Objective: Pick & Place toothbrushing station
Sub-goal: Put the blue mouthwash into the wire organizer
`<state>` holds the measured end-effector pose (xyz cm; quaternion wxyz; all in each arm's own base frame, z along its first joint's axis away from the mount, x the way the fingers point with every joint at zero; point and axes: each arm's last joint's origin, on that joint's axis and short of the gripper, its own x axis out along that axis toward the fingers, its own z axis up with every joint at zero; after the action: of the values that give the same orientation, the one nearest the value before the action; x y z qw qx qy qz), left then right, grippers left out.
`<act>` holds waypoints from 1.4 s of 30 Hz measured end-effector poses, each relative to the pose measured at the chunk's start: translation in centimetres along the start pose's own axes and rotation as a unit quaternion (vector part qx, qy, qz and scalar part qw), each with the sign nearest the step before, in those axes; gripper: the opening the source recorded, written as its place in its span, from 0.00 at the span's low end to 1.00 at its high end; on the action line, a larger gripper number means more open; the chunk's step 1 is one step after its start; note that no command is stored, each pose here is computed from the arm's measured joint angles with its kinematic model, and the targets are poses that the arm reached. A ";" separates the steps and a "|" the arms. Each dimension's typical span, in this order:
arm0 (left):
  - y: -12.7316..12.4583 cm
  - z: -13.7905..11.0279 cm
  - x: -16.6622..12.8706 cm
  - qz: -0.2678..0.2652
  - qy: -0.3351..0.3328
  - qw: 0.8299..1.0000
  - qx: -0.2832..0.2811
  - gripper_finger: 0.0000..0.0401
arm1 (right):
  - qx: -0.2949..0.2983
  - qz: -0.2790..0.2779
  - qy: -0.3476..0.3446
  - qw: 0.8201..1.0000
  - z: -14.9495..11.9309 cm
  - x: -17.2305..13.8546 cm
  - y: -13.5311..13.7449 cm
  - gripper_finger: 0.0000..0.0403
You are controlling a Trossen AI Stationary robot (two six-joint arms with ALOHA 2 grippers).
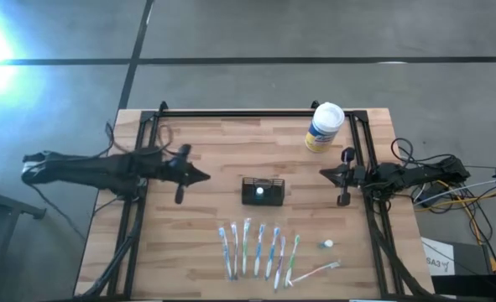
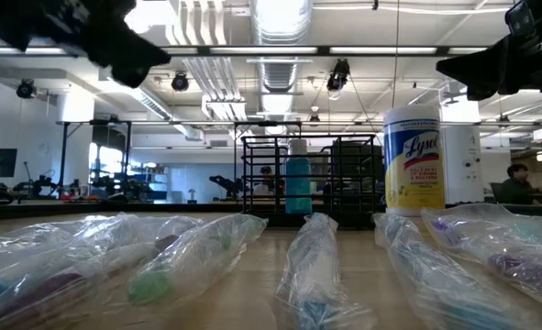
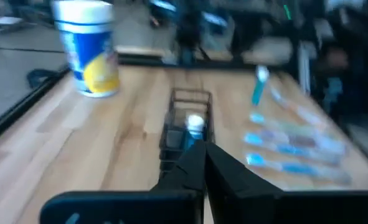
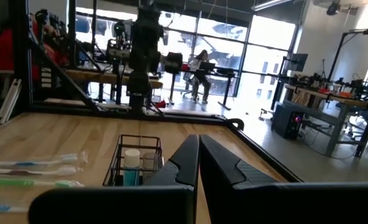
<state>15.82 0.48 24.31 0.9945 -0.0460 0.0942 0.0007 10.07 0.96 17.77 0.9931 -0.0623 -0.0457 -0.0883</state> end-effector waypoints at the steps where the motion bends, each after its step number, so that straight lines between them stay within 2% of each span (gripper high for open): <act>1: 0.1 -0.7 -0.4 0.003 -0.018 1.000 -0.022 0.01 | -0.002 0.000 -0.003 1.000 0.1 0.0 0.0 0.02; 5: 0.3 -2.9 -1.4 0.011 -0.075 0.995 -0.066 0.01 | -0.002 -0.002 -0.014 1.000 0.3 0.0 0.0 0.02; 8: 0.4 -3.7 -1.7 0.007 -0.106 0.992 -0.067 0.01 | 0.000 -0.002 -0.011 1.000 0.2 0.0 0.0 0.02; 13: 0.7 -5.4 -1.6 0.044 -0.092 0.994 -0.041 0.01 | 0.000 -0.001 -0.010 1.000 0.2 0.0 0.0 0.02; 19: 0.9 -8.0 -1.5 0.048 -0.086 0.995 -0.032 0.01 | 0.018 -0.001 -0.012 1.000 0.2 0.0 0.0 0.02; 25: 1.0 -8.1 -1.5 0.052 -0.089 0.994 -0.022 0.01 | 0.039 0.000 -0.011 0.999 0.7 0.0 -0.1 0.02; 29: 1.0 -8.1 -1.6 0.053 -0.089 0.995 -0.008 0.03 | 0.053 0.015 -0.010 0.998 3.4 0.3 -0.3 0.02; 33: 1.0 -8.1 -1.6 0.054 -0.087 0.995 0.000 0.05 | 0.052 0.025 0.090 0.994 6.6 0.9 -0.6 0.02; 37: 1.0 -8.2 -1.6 0.054 -0.087 0.995 0.001 0.04 | 0.055 0.023 0.195 0.979 9.5 2.0 -0.6 0.02; 39: 1.0 -8.2 -1.6 0.054 -0.087 0.995 0.000 0.03 | 0.055 0.040 0.250 0.966 10.7 2.7 -0.4 0.02; 42: 1.0 -8.2 -1.6 0.054 -0.087 0.995 -0.001 0.02 | 0.059 0.074 0.341 0.935 12.0 3.8 0.1 0.02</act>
<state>12.75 0.71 16.53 0.9974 -0.0415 0.0101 0.0584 12.82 2.02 30.02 0.9546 0.0271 0.2953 -0.0271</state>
